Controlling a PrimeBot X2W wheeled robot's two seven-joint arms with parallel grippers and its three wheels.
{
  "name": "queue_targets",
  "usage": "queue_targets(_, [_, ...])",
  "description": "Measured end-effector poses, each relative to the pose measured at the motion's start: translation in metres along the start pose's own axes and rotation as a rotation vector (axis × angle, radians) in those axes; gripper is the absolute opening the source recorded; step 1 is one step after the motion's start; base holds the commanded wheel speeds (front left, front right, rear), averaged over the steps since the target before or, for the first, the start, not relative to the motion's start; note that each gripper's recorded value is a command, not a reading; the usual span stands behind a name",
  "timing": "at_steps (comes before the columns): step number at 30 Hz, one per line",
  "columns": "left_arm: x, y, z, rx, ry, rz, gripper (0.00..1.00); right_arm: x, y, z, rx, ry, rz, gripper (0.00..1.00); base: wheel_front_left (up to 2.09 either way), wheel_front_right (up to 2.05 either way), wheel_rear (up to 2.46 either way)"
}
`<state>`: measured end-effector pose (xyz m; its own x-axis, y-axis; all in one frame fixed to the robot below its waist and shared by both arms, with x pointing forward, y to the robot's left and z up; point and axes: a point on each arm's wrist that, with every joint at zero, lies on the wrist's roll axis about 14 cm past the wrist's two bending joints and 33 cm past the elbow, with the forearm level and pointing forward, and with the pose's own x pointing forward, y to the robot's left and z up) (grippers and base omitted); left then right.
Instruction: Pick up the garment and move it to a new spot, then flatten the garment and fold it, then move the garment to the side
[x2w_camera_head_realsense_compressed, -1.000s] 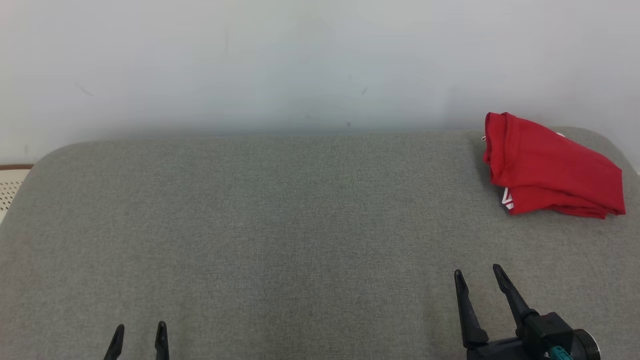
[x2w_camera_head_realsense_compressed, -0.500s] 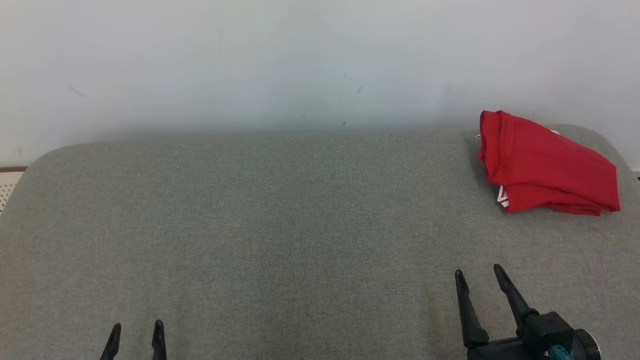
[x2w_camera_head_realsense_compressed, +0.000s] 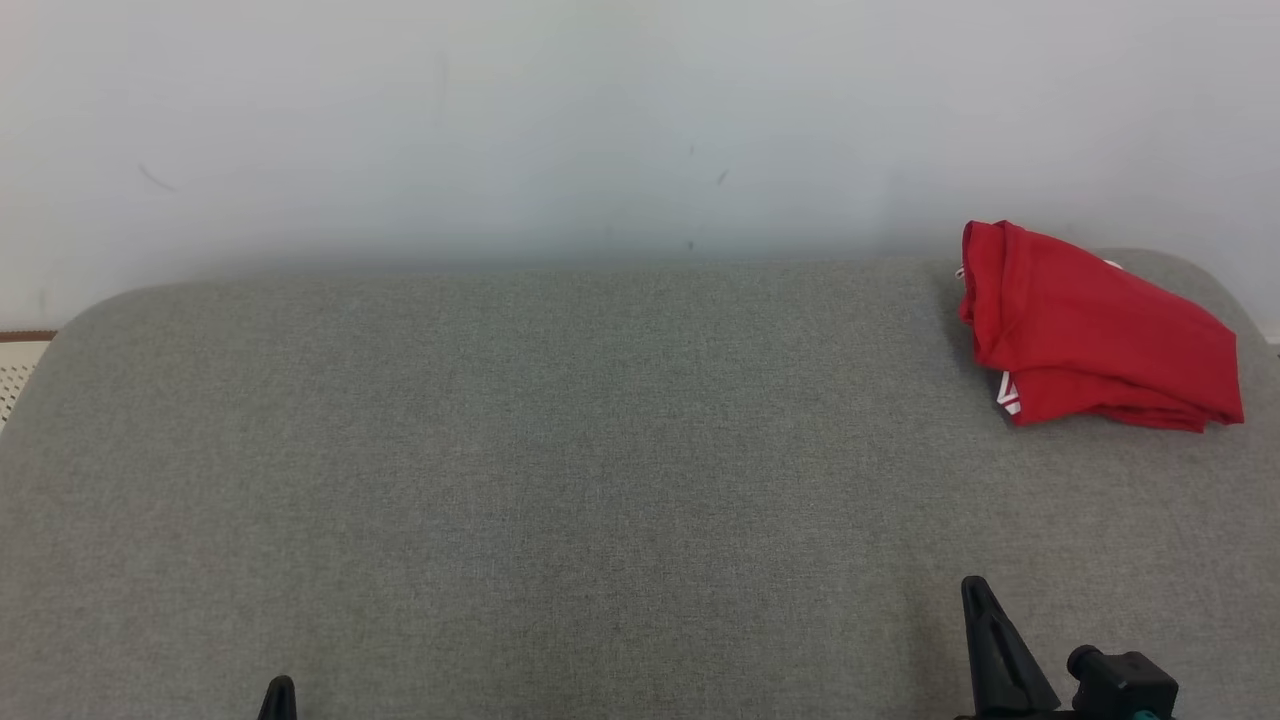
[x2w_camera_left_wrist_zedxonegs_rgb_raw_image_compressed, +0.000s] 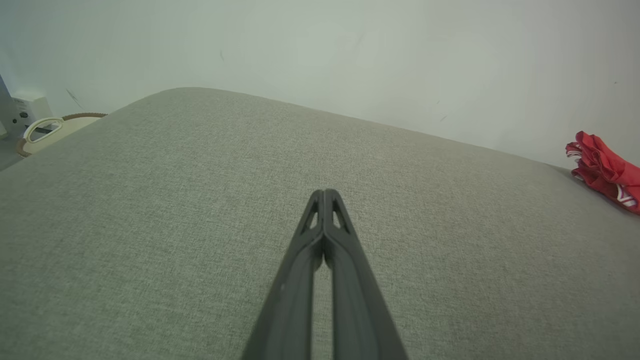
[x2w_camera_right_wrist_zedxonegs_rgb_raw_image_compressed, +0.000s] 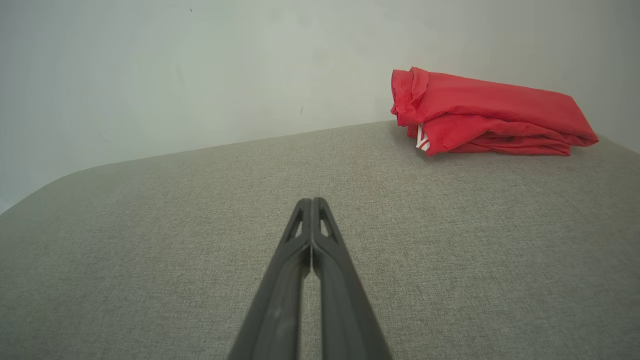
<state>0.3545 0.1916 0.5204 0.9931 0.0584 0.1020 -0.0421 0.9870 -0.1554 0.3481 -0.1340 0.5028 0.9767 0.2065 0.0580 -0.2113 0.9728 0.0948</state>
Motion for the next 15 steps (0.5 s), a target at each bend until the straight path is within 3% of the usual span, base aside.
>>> queue_targets(15, [0.003, 0.006, -0.01, -0.277, 0.059, 0.041, 0.0, 0.004, -0.021, 0.0, 0.287, 0.005, -0.088, 0.0, 0.0, 0.0, 0.0])
